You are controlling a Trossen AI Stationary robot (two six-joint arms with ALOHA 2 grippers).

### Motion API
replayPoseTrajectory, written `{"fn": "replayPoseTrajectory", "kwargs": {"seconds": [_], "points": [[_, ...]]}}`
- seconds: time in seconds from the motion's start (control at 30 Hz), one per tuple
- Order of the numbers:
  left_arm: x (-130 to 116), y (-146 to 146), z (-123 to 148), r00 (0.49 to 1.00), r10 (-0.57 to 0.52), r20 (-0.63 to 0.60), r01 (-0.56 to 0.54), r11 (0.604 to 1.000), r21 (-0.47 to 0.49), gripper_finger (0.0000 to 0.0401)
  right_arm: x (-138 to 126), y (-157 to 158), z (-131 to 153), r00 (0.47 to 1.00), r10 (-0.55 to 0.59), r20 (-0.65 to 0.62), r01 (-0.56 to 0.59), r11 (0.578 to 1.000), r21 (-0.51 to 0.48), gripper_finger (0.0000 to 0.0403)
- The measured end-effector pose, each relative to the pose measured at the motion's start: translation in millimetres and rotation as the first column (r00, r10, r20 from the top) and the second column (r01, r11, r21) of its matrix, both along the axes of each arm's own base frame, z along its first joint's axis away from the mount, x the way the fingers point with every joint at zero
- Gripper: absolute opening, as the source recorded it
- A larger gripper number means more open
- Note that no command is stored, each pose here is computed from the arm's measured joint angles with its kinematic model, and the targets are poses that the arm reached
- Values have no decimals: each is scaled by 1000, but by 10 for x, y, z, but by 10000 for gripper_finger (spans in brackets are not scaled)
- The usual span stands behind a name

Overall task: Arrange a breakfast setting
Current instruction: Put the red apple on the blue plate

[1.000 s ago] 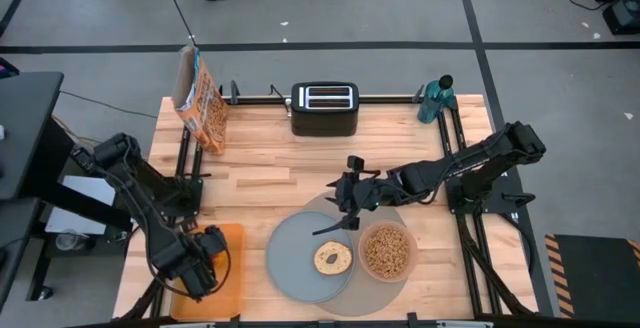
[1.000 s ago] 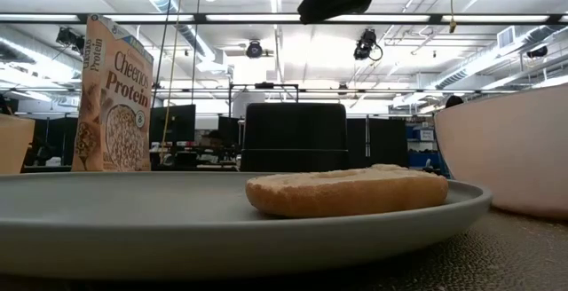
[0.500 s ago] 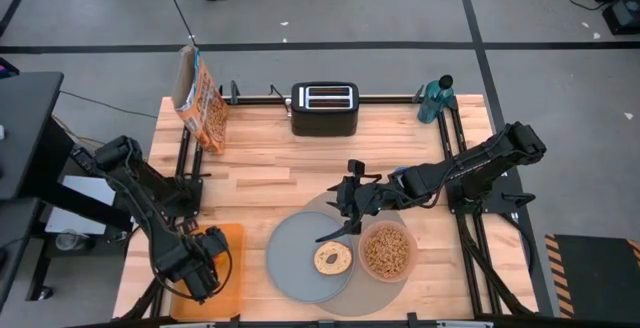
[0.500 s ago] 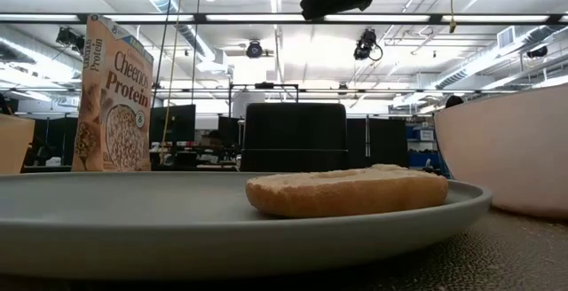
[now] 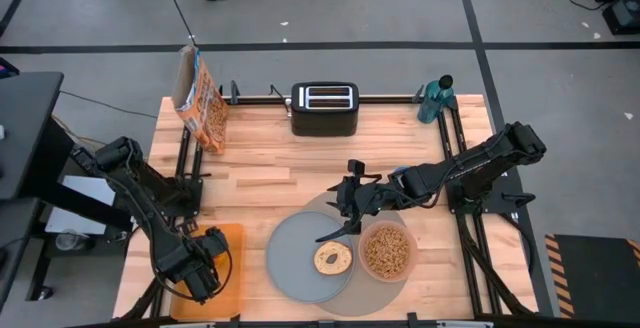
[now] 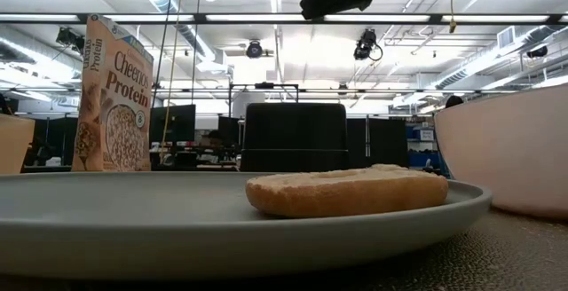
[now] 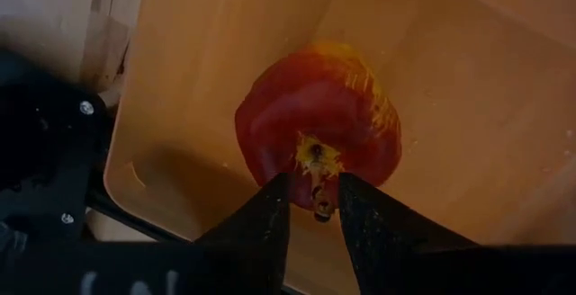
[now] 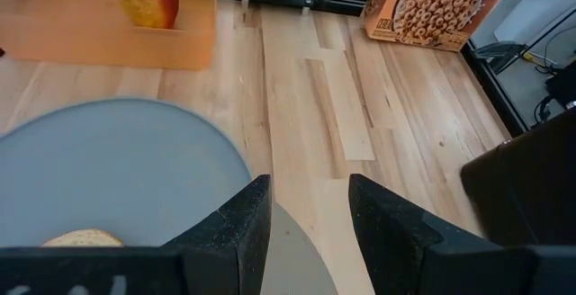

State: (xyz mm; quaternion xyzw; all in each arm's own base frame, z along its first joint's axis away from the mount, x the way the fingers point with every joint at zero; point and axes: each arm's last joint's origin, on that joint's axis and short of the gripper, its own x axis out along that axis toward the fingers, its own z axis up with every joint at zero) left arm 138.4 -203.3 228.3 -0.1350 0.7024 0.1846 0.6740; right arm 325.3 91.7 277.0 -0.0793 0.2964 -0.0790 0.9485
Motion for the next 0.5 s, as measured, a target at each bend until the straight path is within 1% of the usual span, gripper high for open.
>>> {"fn": "replayPoseTrajectory", "kwargs": {"seconds": [0.13, 0.33, 0.5], "points": [[0, 0, 0, 1000, 0, -1, 0, 1000, 0, 77, 0, 0, 0, 1000, 0, 0, 0, 1000, 0, 158], [-5, 2, 0, 1000, -3, -11, 3, 1000, -2, 23, 0, 0, 0, 1000, 0, 0, 0, 1000, 0, 158], [-8, 5, 4, 999, -28, -15, 28, 1000, -5, 18, 0, 0, 0, 1000, 0, 0, 0, 1000, 0, 158]]}}
